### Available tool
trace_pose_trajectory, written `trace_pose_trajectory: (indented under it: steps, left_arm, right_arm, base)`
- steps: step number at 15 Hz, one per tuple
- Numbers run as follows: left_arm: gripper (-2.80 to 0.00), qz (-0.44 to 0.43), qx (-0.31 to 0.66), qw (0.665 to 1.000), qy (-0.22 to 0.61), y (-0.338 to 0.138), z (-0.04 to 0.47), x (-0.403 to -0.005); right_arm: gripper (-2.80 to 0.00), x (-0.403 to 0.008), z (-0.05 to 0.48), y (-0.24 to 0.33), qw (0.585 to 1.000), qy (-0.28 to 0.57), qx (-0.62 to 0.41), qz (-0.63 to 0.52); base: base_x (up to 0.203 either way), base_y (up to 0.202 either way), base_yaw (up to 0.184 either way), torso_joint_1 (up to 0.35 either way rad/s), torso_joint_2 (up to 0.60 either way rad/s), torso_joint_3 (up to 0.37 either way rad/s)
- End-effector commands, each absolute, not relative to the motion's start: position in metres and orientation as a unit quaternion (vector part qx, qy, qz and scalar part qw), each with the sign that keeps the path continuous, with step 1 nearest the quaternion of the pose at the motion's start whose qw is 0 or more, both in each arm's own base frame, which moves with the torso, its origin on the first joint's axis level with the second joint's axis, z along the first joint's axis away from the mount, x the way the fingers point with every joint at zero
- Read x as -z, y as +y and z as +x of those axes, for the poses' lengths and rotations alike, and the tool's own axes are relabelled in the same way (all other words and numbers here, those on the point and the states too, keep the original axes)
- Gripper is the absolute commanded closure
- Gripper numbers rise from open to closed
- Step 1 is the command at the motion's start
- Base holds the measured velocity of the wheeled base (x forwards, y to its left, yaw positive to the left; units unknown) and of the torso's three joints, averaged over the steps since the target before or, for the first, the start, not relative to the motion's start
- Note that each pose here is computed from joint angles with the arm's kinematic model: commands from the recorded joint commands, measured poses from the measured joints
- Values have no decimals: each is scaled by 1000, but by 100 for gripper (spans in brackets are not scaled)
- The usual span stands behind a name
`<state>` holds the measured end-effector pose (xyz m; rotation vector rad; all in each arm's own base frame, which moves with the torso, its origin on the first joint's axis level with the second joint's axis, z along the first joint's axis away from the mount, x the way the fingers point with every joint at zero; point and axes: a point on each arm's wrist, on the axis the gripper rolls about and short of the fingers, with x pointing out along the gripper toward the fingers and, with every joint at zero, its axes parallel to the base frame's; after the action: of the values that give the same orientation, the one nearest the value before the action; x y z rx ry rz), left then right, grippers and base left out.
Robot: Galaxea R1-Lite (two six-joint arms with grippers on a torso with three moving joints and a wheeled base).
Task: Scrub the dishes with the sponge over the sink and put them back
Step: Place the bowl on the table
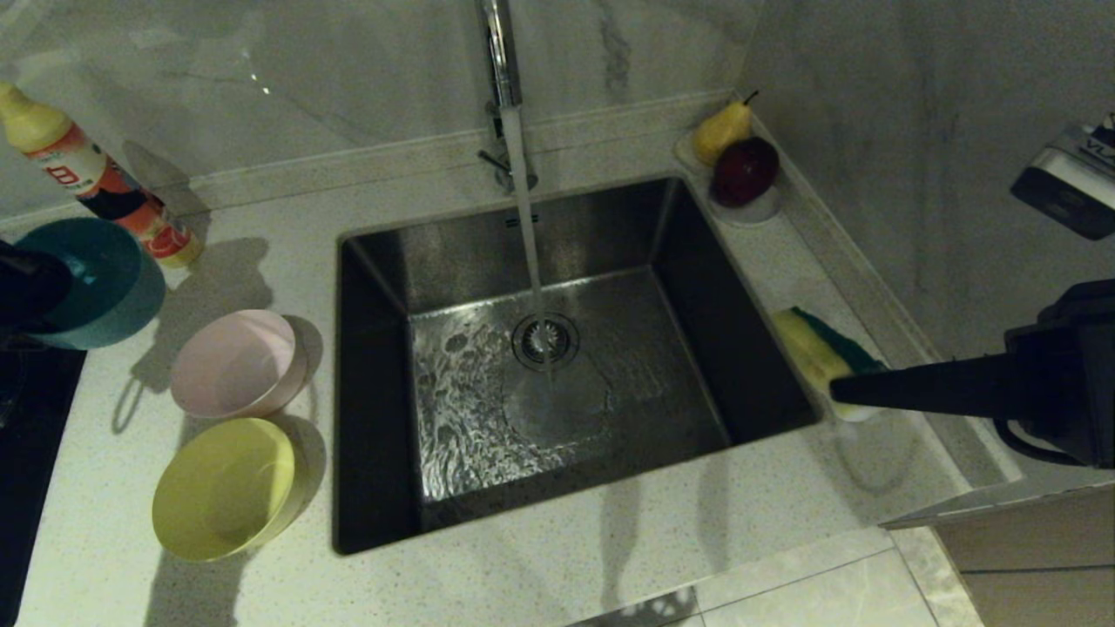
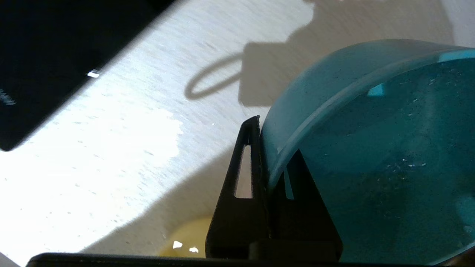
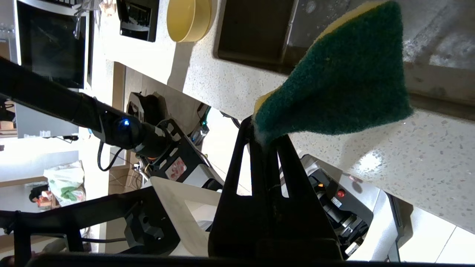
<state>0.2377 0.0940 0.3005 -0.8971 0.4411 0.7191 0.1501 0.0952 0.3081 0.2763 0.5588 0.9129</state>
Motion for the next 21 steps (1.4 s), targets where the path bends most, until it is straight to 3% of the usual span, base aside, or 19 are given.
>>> trace_pose_trajectory:
  steps: [1,11,21]
  left_arm:
    - [0,-448,-369,789,199,126,233,-293]
    - [0,-495,-459,722,149,227,240,-248]
    - [0,-517,-469,699,154,276,256,-213]
  right_arm:
    - [0,-307,149,95,850,268,-435,132]
    - [0,-304,148,95,840,274,-448,134]
    - [0,-299,149,96,839,281,-445,133]
  base:
    - [0,0,0,0,0,0]
    - [0,0,0,0,0,0]
    - [0,0,0,0,0,0]
